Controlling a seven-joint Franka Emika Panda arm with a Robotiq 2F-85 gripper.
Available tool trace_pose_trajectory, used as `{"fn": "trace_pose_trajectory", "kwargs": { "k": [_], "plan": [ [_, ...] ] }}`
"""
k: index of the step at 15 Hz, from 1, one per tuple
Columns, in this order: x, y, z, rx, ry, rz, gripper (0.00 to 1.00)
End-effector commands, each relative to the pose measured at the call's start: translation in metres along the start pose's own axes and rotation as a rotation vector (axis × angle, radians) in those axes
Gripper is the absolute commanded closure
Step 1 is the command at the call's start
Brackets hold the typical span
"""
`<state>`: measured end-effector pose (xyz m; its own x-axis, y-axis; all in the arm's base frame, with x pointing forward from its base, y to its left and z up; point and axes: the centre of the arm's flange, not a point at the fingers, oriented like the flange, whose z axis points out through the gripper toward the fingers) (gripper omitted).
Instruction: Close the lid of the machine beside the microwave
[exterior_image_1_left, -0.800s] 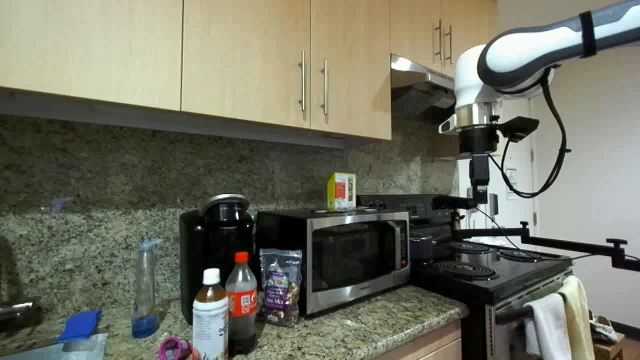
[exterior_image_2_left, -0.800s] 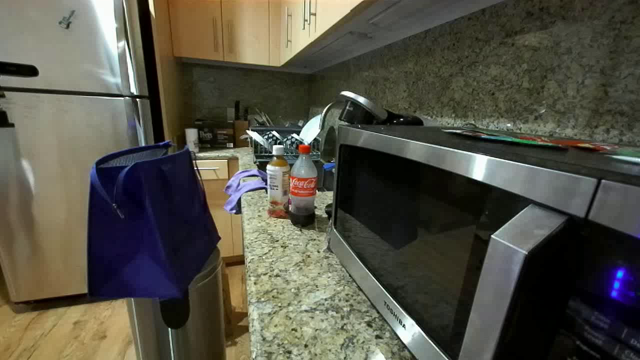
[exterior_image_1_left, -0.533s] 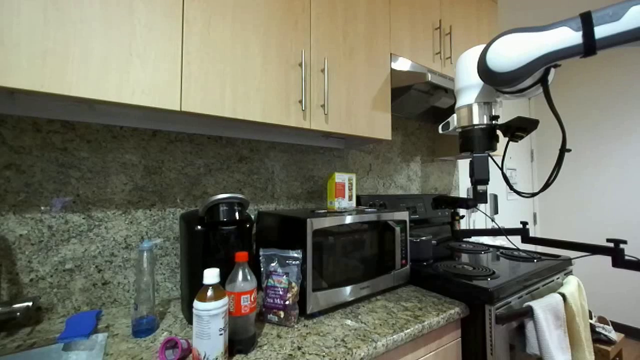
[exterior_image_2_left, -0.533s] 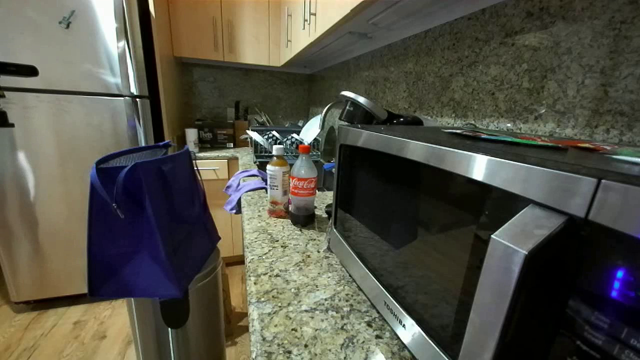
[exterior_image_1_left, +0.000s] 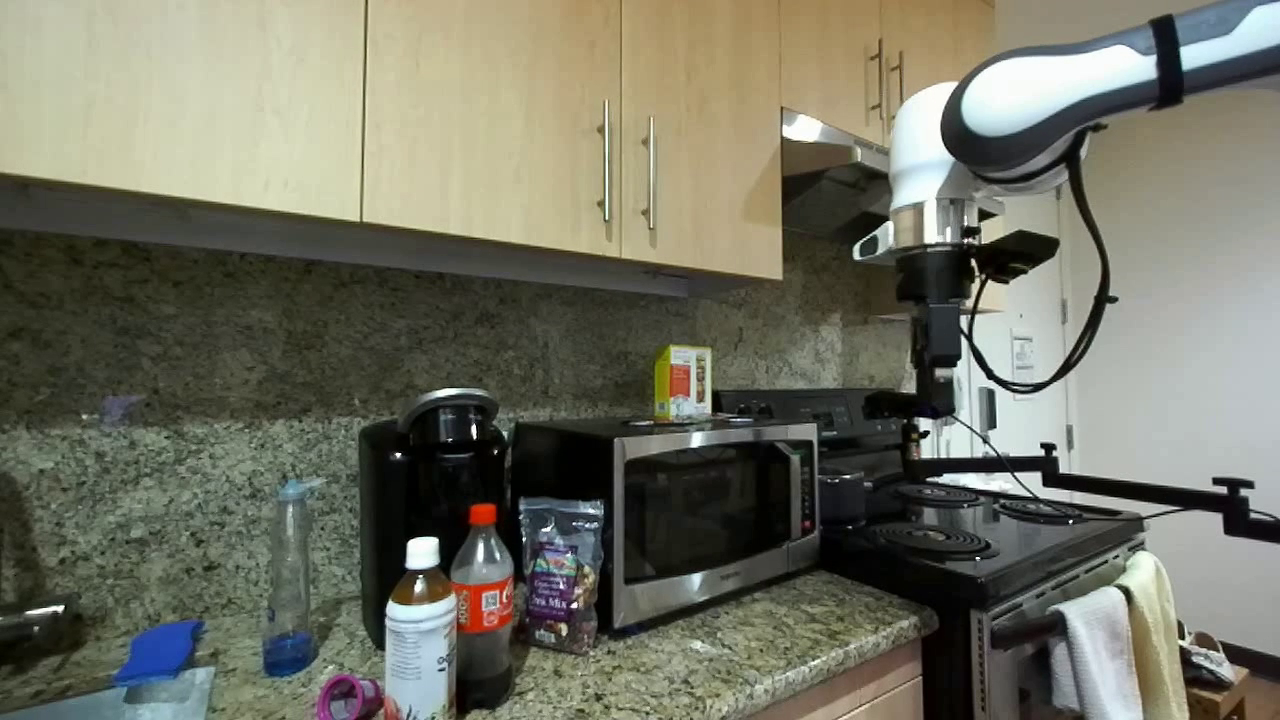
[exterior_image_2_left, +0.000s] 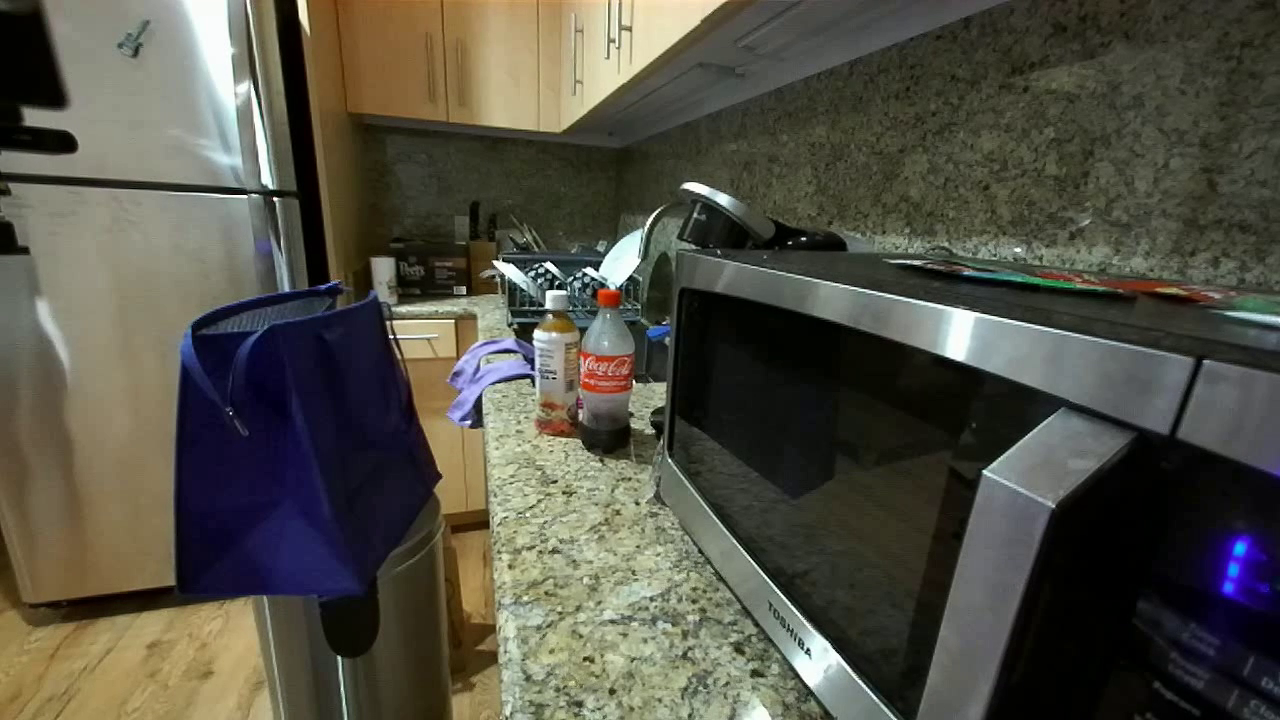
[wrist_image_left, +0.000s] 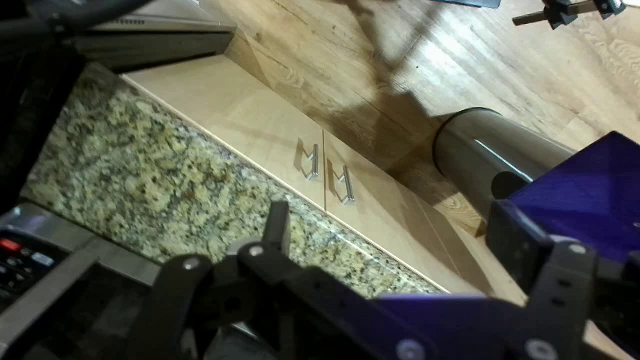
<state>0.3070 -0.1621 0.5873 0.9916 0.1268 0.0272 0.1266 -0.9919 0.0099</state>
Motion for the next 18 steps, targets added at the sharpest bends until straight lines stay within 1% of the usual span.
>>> {"fn": "trace_pose_trajectory", "kwargs": {
  "k": [1,2,3,4,5,7,8,10,11,12,14,18],
  "plan": [
    [0.071,-0.031,-0.012,-0.031,0.014,-0.199,0.0],
    [0.089,-0.041,-0.015,-0.054,0.028,-0.237,0.0],
    [0.109,-0.054,-0.019,-0.068,0.041,-0.302,0.0],
    [0.131,-0.067,-0.022,-0.109,0.061,-0.348,0.0],
    [0.151,-0.081,-0.023,-0.124,0.09,-0.401,0.0],
    [0.195,-0.111,-0.022,-0.194,0.14,-0.488,0.0],
    [0.213,-0.125,-0.023,-0.208,0.168,-0.538,0.0],
    [0.246,-0.151,-0.02,-0.212,0.176,-0.655,0.0],
    [0.252,-0.16,-0.017,-0.206,0.179,-0.702,0.0],
    [0.224,-0.158,-0.009,-0.211,0.167,-0.616,0.0],
    [0.242,-0.168,-0.005,-0.217,0.158,-0.662,0.0],
    [0.246,-0.166,-0.007,-0.221,0.161,-0.675,0.0]
  ]
}}
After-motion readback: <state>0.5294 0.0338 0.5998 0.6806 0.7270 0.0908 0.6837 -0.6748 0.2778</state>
